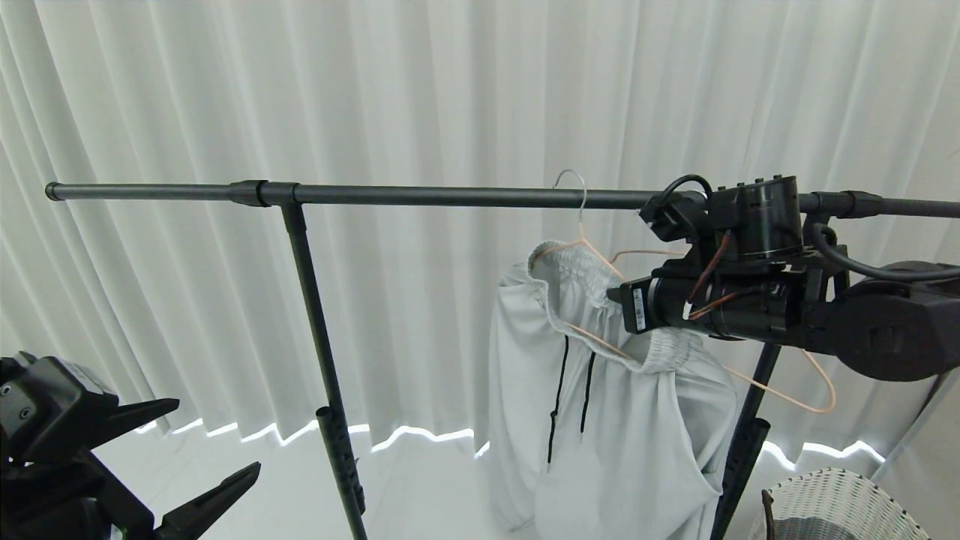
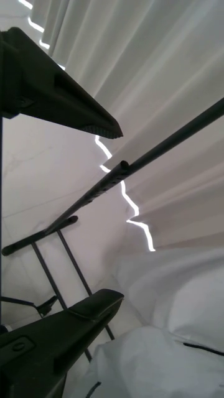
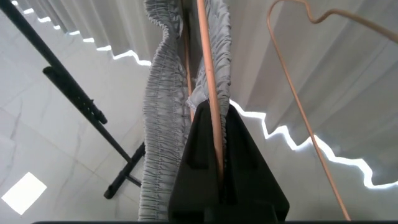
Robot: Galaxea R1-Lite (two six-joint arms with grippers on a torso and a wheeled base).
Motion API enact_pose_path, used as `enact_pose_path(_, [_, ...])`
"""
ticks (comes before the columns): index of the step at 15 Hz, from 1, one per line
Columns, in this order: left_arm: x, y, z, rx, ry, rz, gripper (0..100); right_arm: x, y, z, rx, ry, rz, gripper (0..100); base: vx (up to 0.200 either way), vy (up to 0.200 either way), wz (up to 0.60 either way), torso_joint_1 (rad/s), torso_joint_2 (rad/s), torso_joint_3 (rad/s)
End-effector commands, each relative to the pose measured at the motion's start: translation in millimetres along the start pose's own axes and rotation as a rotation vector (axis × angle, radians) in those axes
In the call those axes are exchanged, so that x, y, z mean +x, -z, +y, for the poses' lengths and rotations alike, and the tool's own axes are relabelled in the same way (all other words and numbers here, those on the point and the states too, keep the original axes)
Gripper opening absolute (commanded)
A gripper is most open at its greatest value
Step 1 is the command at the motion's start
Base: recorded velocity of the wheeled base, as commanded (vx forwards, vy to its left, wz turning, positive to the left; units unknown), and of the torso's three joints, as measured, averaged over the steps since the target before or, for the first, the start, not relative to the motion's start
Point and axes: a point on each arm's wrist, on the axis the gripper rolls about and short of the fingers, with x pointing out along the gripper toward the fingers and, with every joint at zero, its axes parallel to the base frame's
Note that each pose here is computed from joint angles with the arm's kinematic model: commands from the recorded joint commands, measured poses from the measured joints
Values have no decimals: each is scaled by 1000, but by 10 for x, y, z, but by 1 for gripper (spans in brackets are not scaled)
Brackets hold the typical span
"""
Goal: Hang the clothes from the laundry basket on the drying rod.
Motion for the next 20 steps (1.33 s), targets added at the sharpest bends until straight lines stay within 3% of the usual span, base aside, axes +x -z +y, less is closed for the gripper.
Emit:
enact_pose_path(1, [-1, -1, 0, 0, -1, -1, 100, 69, 41, -8, -1, 4, 18, 0, 0, 0, 0, 0, 0, 0])
enact_pose_path(6, [-1, -1, 0, 0, -1, -1, 100, 65, 47, -4, -2, 7, 19, 0, 0, 0, 0, 0, 0, 0])
enact_pose_path(7, [-1, 0, 1, 0, -2, 0, 100, 65, 47, -4, -2, 7, 19, 100, 0, 0, 0, 0, 0, 0])
enact_pose_path(11, [-1, 0, 1, 0, -2, 0, 100, 35, 27, -11, 7, 43, 5, 100, 0, 0, 0, 0, 0, 0])
enact_pose_path(14, [-15, 2, 31, -24, -32, 0, 100, -253, -92, 23, 52, 32, -53, 100, 0, 0, 0, 0, 0, 0])
enact_pose_path(18, [-45, -23, 115, -184, -117, -44, 100, -796, -40, -11, 54, 35, -103, 100, 0, 0, 0, 0, 0, 0])
enact_pose_path(20, [-42, -30, 152, -201, -184, -37, 100, -1027, 109, -147, -1, 193, -56, 100, 0, 0, 0, 0, 0, 0])
